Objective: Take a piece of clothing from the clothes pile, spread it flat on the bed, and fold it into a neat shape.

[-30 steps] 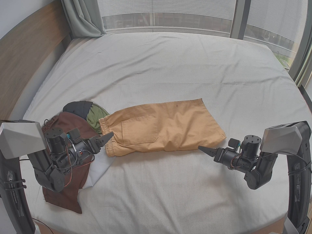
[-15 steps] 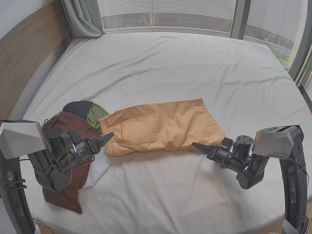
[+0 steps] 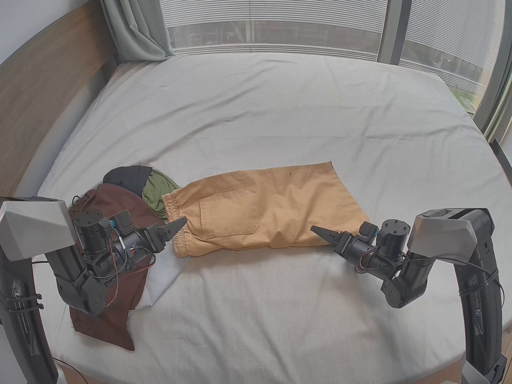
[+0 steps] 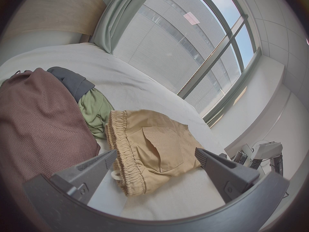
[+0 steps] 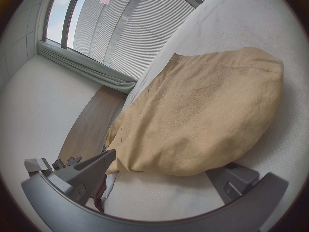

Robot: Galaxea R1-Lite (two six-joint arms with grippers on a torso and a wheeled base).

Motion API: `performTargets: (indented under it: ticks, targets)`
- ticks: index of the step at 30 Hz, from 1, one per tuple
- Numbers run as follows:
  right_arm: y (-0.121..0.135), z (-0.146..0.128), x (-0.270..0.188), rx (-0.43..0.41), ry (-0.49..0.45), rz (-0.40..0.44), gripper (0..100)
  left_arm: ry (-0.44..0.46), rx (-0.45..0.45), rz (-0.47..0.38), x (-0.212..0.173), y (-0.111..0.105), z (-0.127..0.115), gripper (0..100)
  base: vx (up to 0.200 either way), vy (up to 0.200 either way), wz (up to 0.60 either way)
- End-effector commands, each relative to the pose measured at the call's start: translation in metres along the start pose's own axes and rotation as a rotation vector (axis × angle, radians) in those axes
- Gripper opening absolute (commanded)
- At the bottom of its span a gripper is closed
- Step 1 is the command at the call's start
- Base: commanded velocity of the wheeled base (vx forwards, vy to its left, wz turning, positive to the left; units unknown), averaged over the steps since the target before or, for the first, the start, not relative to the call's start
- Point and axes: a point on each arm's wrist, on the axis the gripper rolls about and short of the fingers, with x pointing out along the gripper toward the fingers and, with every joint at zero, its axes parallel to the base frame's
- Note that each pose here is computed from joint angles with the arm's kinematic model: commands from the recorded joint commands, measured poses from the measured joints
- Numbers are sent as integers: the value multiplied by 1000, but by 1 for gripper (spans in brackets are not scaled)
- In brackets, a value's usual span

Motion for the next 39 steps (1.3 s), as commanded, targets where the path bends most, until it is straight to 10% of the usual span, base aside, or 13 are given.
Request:
performTargets:
  ticks: [1,19,20,39]
  targets:
    - [2,-1,4,-2,-1,12,100,-3,-1,0,0,0,1,100,0,0,0]
    - [-4,-4,17,1,-54,-10,100,-1,-2,-3,0,0,1,100,0,0,0]
    - [-4,-4,17,1,-54,-10,0,-2,-2,-3,0,-1,1,100,0,0,0]
    - [9,-1,-9,-22,-22,-46,0,-1,-4,-3,0,0,1,100,0,0,0]
